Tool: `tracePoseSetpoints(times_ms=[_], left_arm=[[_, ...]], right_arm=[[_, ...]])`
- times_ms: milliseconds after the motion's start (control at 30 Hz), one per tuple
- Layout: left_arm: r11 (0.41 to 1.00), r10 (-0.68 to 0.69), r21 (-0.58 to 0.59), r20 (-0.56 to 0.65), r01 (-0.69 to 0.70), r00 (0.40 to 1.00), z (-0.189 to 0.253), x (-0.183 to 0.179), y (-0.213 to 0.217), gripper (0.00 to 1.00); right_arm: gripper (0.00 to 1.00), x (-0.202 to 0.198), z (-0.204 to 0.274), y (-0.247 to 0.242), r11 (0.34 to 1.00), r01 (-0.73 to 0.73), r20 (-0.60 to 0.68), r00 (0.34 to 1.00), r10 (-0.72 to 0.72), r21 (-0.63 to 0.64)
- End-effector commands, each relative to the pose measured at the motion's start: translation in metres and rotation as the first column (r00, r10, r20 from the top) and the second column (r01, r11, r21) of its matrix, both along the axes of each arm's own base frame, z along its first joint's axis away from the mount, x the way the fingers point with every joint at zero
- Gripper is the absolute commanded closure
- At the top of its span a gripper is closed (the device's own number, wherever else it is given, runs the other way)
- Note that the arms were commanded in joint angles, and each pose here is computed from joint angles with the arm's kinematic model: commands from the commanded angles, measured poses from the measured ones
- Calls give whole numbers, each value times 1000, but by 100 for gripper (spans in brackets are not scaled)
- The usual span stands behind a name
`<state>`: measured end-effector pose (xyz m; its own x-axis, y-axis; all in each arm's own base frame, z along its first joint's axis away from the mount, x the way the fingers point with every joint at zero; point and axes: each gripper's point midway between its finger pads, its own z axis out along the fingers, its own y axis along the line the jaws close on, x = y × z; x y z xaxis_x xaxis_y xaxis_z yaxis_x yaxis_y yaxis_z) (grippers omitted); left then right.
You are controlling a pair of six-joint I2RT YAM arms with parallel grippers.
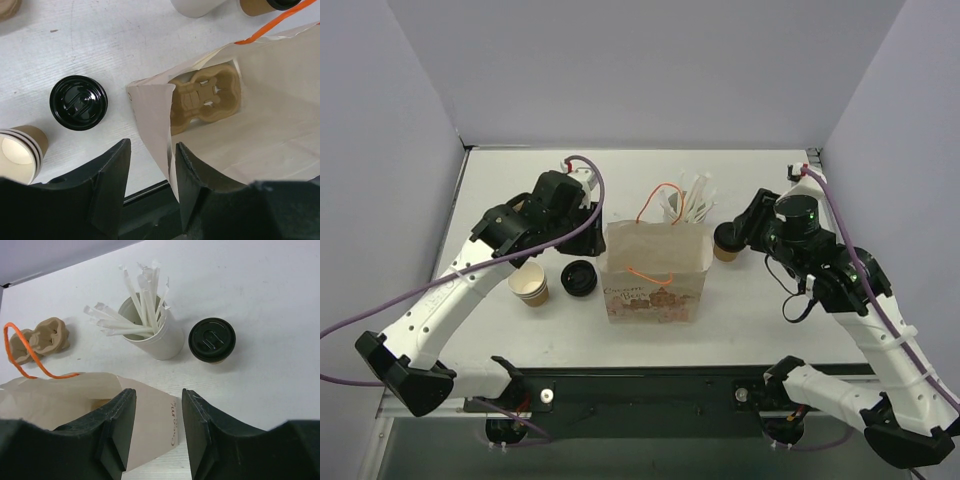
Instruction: Pack the takeout coffee
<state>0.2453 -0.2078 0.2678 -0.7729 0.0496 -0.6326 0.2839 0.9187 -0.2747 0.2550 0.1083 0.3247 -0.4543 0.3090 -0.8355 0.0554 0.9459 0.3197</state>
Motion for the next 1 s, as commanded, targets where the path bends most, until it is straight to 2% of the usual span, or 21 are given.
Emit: tracePoseSetpoints(times_ms=[0, 67, 100, 167, 300, 433, 500, 533, 600, 633, 700, 867, 967], left_arm=[[996, -33, -85, 69, 38, 997, 15, 11, -17, 51], [994, -51, -94, 47, 55, 998, 12, 11, -23, 56], [993, -51, -103, 56, 56, 997, 16, 13, -26, 63], [991, -73, -113, 51, 78, 996, 14, 15, -32, 69], [983, -119, -137, 55, 125, 991, 15, 20, -46, 100], [976, -160, -136, 95, 172, 983, 17, 17, -50, 100], [970, -168, -154, 138, 188, 976, 27, 13, -47, 100], [968, -184, -146, 144, 204, 972, 23, 9, -46, 100], [958, -208, -161, 189, 239, 960, 31, 4, -46, 100], [952, -238, -149, 183, 266, 954, 20, -2, -48, 100], [940, -249, -175, 233, 292, 940, 26, -7, -50, 100], [939, -223, -208, 238, 273, 945, 17, -15, -45, 100], [940, -205, -207, 290, 271, 935, 26, -17, -37, 100]], right_arm=[[58, 9, -11, -7, 996, 9, -32, 999, -12, -93], [57, 12, -20, -7, 995, 8, -58, 998, -14, -97], [57, 14, -24, -9, 994, 10, -68, 998, -17, -106], [57, 20, -33, -15, 991, 29, -90, 995, -41, -130], [54, 33, -57, -30, 984, 49, -155, 985, -75, -169], [38, 50, -88, -36, 985, -2, -220, 975, -37, -171], [35, 61, -92, -42, 984, 3, -208, 977, -41, -179], [27, 64, -103, -42, 979, -25, -226, 974, -21, -202], [20, 75, -109, -40, 979, -53, -219, 976, 9, -196], [19, 80, -115, -41, 976, -62, -232, 973, 12, -208], [19, 88, -122, -41, 970, -94, -225, 974, 42, -225], [19, 102, -138, -39, 957, -172, -217, 969, 122, -233], [20, 106, -153, -36, 942, -230, -243, 955, 170, -245]])
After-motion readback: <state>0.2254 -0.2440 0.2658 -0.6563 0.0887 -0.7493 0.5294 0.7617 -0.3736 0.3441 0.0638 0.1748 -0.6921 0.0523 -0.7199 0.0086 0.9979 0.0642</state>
